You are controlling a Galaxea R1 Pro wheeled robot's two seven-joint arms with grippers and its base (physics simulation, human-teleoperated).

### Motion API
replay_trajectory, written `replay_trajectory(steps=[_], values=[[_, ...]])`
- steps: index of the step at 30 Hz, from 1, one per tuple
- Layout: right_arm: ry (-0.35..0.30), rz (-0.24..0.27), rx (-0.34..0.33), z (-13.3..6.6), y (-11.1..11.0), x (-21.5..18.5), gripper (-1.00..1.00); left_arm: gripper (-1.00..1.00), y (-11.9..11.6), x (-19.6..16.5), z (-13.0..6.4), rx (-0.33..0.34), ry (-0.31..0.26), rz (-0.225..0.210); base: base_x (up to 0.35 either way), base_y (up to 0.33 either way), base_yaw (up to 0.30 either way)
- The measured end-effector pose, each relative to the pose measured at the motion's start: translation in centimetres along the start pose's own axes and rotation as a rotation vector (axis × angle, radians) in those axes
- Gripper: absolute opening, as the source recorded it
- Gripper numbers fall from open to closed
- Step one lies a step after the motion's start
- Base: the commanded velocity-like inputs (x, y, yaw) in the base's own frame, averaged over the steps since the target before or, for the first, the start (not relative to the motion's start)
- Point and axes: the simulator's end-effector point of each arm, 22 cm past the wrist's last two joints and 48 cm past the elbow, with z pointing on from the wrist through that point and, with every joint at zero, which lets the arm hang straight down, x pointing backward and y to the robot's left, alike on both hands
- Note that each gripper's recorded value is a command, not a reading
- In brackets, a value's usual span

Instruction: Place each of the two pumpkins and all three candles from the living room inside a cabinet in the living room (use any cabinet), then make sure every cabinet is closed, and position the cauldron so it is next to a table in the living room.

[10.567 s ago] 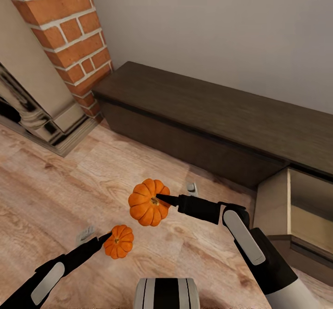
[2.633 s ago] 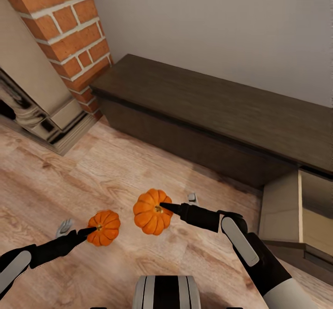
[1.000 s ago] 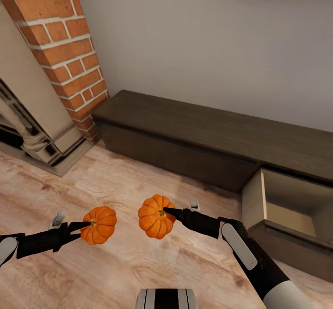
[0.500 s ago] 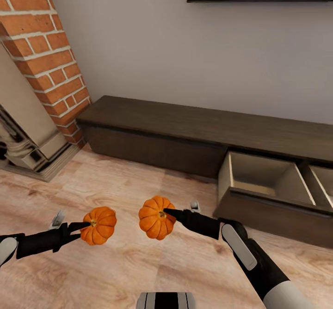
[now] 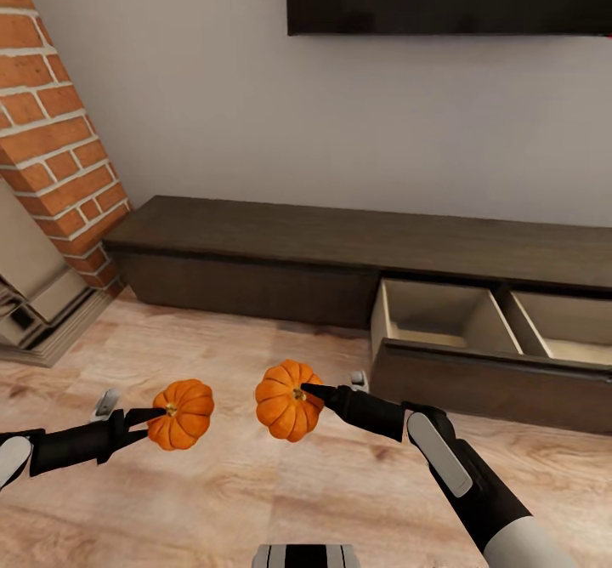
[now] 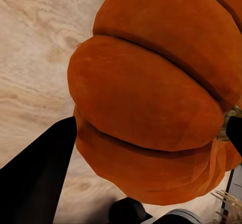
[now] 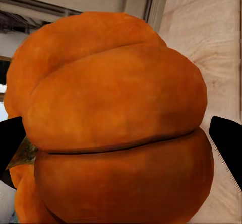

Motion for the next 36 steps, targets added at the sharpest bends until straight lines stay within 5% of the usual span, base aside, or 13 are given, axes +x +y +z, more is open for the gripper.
replay_trajectory(steps=[25,36], values=[[-0.015,-0.040,0.007,-0.8,2.1,-0.7,-1.00,-1.00,-2.4,-0.9,-2.1,0.028,-0.044,0.025,-0.069,0.009,-0.215],[-0.024,-0.046,0.013,-1.3,3.0,-1.0,-1.00,-1.00,-3.8,-1.4,-3.4,0.049,-0.070,0.041,0.000,0.000,-0.024]])
